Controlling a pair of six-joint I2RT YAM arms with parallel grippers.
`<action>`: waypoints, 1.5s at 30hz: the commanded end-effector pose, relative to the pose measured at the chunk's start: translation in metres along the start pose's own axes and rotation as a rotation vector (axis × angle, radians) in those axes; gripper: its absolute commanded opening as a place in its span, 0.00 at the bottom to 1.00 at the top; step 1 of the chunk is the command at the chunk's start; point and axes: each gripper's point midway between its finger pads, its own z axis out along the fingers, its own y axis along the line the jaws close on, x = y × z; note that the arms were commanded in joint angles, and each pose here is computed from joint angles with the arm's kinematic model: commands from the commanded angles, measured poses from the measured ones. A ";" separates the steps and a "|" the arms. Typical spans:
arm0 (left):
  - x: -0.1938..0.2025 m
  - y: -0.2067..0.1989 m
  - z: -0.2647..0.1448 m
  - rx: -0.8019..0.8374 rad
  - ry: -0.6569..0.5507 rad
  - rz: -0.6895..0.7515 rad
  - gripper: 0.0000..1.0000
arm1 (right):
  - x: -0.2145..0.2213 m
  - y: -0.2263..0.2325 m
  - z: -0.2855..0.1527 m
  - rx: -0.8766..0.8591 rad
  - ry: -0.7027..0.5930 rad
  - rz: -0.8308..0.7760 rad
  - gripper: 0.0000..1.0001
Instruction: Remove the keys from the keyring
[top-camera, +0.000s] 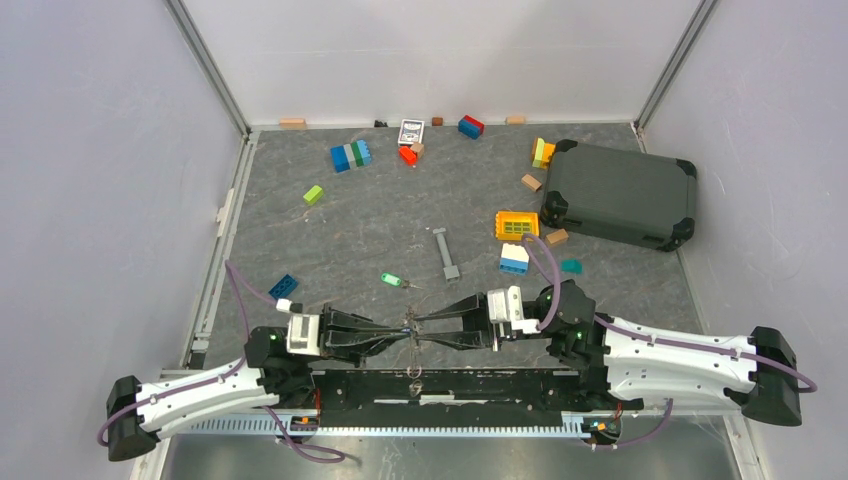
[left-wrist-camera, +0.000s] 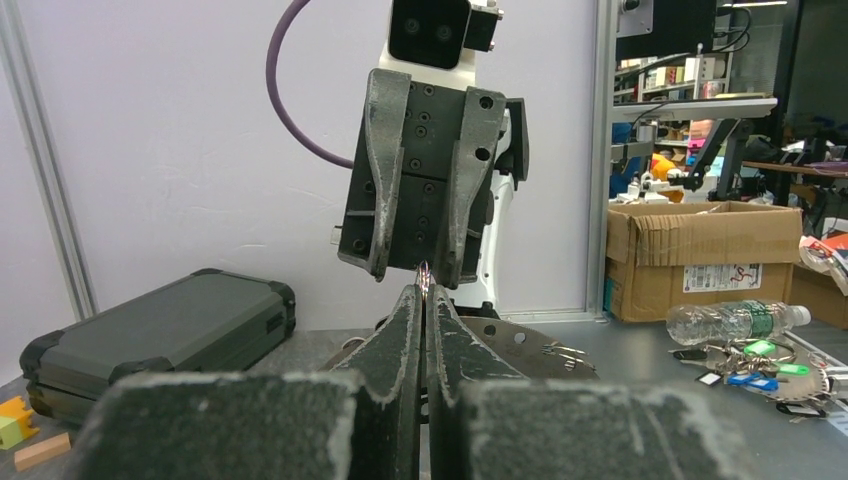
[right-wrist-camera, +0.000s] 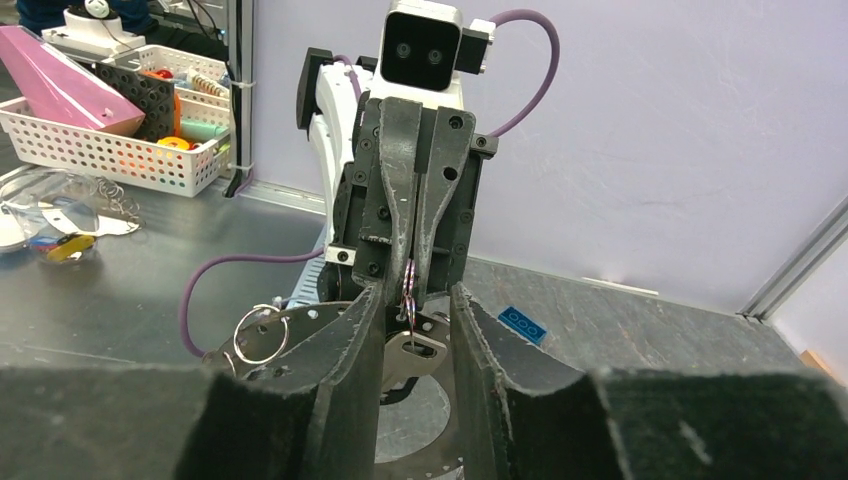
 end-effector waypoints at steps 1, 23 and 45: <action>-0.034 -0.005 0.007 0.021 -0.102 0.010 0.02 | -0.023 0.000 0.002 -0.008 -0.060 -0.019 0.36; -0.036 -0.006 0.006 0.022 -0.107 0.008 0.02 | -0.016 -0.001 -0.001 0.006 -0.041 -0.011 0.20; -0.041 -0.003 0.005 0.005 -0.126 0.014 0.02 | -0.007 -0.003 -0.002 0.017 -0.016 -0.027 0.00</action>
